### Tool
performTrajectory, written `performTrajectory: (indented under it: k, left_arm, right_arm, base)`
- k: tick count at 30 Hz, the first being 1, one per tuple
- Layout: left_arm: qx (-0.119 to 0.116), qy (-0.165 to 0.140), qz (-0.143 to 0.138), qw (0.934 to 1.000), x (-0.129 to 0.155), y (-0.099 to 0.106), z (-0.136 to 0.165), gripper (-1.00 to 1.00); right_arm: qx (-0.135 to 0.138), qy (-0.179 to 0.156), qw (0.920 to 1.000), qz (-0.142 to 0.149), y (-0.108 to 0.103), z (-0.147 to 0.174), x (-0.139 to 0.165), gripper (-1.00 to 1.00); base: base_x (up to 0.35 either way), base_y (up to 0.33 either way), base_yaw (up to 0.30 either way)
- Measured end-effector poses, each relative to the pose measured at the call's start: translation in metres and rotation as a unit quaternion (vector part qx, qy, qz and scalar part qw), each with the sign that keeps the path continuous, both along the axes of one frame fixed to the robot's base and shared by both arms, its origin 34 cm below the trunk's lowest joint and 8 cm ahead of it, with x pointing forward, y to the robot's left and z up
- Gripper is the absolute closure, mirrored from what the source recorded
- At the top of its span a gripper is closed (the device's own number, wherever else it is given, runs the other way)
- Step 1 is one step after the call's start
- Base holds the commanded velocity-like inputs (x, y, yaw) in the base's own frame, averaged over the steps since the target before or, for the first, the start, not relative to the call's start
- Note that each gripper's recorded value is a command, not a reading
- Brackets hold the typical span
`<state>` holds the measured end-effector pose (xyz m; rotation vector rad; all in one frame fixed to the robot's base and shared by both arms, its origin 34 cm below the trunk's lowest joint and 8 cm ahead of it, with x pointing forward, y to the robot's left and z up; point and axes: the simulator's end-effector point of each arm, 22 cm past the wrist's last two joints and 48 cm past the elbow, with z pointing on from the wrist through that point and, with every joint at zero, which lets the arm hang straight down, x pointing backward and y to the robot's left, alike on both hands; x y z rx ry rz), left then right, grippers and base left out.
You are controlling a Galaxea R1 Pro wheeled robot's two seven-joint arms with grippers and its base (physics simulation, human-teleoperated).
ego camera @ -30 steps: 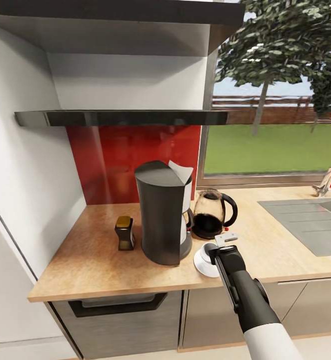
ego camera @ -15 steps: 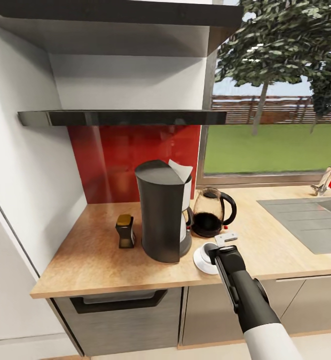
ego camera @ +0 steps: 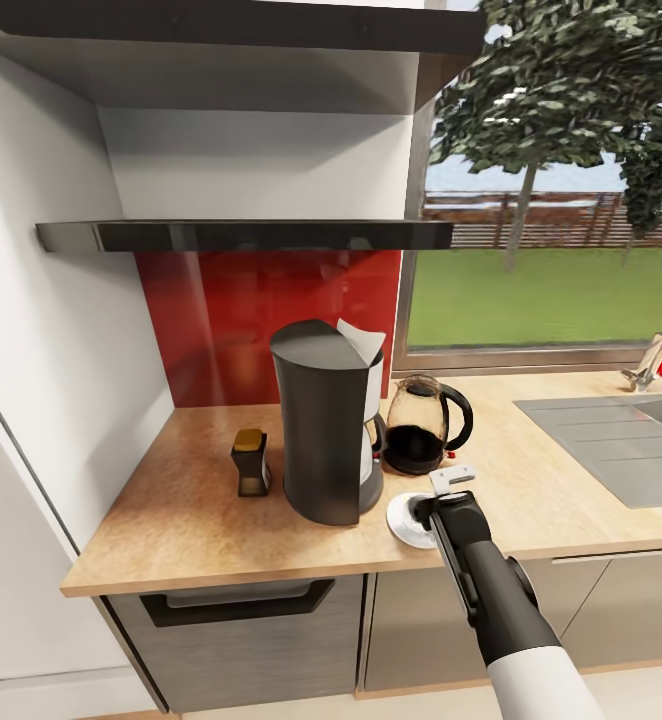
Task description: Set up a coffee station on the kitchen countertop: keep the coffee maker on the countertop, move the bottle of coffee from the kitchen shelf to the counter next to the coffee maker, place a paper coffee filter on top of the coffee maker, put the saucer next to the coffee maker with the coffee cup on the saucer, and place the electric kettle next to the coffee maker.
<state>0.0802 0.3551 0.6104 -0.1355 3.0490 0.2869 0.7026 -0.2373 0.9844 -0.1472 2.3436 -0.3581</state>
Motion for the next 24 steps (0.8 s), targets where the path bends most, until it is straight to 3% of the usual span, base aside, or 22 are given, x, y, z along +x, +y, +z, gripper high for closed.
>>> performTrajectory:
  k: [19,24]
  left_arm:
    - [0.000,0.000,0.000,1.0000,0.000,0.000,0.000,-1.00]
    - [0.000,0.000,0.000,1.0000,0.000,0.000,0.000,-1.00]
  right_arm:
    - [0.005,-0.004,1.0000,0.001,0.004,0.003,0.001,-1.00]
    - [0.012,-0.050,0.9987,0.000,0.005,0.041,0.010,-1.00]
  base:
    - [0.000,0.000,0.000]
    - [0.000,0.000,0.000]
